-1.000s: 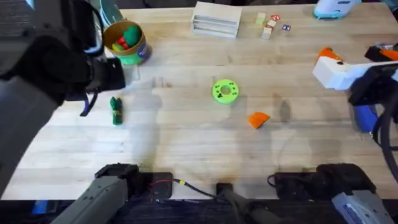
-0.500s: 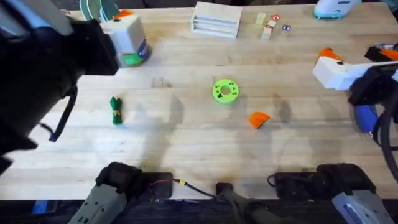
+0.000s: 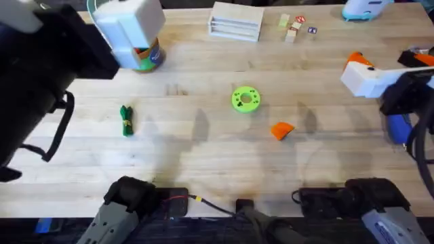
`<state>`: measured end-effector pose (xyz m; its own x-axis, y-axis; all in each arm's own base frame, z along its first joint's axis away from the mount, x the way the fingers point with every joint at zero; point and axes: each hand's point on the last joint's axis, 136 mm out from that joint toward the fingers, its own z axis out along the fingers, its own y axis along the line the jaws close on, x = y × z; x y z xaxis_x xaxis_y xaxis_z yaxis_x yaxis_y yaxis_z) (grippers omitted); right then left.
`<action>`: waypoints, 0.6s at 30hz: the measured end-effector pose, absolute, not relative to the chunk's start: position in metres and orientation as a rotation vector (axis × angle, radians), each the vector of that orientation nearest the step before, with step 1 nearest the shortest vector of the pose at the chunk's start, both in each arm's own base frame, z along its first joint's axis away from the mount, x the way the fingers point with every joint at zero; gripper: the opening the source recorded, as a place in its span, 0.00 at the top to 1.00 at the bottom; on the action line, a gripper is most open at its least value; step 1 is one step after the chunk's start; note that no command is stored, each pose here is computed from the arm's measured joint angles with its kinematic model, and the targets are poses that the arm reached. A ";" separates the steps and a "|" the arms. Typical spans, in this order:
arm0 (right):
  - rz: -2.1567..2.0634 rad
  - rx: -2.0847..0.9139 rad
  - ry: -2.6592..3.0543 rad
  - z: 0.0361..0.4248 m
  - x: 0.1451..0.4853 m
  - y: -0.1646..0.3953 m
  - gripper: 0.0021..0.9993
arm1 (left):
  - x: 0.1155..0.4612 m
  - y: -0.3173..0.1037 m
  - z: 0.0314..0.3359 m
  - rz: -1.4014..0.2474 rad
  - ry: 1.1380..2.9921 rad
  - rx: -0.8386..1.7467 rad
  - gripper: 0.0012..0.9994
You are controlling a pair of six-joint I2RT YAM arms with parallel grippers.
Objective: Pick up the gripper from the table and insert it into the empty holder that is missing its gripper. Then pick up a screw, insert it into the mounting hole, and use the screwdriver to tighten it. Finally, clean up the table by picking up the vegetable and placing it into the bucket.
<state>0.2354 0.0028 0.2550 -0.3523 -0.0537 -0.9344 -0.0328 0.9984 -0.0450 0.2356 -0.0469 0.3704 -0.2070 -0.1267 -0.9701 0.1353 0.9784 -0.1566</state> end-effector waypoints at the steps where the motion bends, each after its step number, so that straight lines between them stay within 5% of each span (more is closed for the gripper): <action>1: -0.022 -0.062 1.931 0.255 0.235 0.003 0.01 | 0.235 -0.047 0.368 -0.238 1.775 0.004 0.01; 18: -0.022 -0.062 1.931 0.255 0.235 0.003 0.01 | 0.236 -0.046 0.349 -0.235 1.830 -0.007 0.01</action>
<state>0.2354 0.0028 0.2550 -0.3523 -0.0537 -0.9344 -0.0328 0.9984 -0.0450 0.2359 -0.0465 0.3491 -0.2705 -0.1272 -0.9543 0.1182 0.9793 -0.1641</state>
